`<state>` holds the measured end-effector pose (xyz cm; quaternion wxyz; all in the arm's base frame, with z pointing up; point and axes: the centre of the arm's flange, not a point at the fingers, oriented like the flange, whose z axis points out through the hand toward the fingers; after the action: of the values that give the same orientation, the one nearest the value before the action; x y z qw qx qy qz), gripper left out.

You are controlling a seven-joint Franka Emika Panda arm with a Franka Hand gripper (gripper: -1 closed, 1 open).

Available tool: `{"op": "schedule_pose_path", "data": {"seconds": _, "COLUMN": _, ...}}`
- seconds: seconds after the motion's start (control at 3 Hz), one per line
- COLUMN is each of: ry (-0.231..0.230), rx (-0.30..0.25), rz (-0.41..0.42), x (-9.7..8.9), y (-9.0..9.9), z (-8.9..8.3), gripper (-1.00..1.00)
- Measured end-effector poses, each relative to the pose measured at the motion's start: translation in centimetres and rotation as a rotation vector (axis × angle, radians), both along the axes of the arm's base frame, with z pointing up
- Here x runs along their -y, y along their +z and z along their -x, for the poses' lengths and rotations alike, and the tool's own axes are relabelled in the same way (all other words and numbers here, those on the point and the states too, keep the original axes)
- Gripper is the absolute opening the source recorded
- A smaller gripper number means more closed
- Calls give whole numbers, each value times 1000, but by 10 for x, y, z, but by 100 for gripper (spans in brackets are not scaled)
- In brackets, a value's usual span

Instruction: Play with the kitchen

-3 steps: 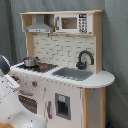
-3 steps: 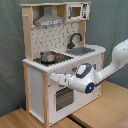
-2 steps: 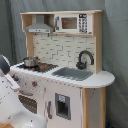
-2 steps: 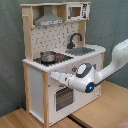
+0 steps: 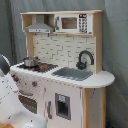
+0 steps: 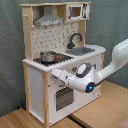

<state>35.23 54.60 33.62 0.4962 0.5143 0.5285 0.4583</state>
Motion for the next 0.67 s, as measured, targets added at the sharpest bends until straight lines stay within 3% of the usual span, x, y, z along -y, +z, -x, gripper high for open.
{"op": "schedule_pose_path", "data": {"seconds": 0.67, "ry": -17, "rx": 3, "rz": -219, "x": 0, "y": 0, "z": 0, "gripper": -100}}
